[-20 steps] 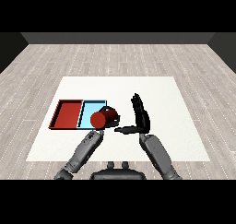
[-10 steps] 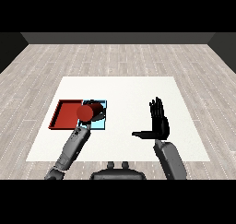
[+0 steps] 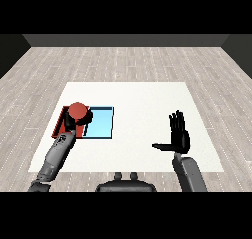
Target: Pick the red can and put it in the red box
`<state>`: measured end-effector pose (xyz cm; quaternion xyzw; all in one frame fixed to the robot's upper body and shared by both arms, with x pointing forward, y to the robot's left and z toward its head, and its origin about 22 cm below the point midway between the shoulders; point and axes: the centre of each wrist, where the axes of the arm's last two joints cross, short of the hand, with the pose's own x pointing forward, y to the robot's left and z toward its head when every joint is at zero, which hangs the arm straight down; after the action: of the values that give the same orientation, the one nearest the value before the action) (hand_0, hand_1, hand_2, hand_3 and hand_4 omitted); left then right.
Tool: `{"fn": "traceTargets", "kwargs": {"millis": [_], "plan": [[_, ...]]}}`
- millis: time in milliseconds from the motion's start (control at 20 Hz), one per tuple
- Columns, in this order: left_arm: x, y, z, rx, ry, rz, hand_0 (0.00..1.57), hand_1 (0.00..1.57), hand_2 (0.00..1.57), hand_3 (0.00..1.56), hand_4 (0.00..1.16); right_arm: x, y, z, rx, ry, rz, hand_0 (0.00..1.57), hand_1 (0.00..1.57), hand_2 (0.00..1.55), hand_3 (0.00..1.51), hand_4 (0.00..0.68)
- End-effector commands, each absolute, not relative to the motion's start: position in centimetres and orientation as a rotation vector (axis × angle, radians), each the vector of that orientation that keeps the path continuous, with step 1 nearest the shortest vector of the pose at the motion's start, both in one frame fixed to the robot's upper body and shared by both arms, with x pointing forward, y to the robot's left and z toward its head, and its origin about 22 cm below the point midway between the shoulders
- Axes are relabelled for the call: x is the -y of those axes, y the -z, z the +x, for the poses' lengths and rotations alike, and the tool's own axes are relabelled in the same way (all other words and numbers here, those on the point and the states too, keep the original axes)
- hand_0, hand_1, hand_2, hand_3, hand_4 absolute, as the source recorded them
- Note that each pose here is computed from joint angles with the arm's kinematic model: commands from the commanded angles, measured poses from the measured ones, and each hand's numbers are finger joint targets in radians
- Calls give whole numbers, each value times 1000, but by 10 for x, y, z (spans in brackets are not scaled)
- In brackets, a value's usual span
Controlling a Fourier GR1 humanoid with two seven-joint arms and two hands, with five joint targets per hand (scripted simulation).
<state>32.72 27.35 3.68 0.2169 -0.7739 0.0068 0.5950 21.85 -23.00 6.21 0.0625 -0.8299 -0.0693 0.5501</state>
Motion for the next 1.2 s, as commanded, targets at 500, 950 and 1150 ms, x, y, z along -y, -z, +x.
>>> {"fn": "traceTargets", "kwargs": {"millis": [500,950,1150], "plan": [[-407,16,331,1109,132,914,1232,1232,1150,1068,922,239,-43,236,1944,194,103,0,0,0,0,0],[-394,66,313,959,224,790,879,879,925,776,517,225,-15,260,1946,174,84,0,0,0,0,0],[-402,46,329,812,355,768,0,0,0,0,0,236,-17,251,1945,174,108,0,0,0,0,0]]}}
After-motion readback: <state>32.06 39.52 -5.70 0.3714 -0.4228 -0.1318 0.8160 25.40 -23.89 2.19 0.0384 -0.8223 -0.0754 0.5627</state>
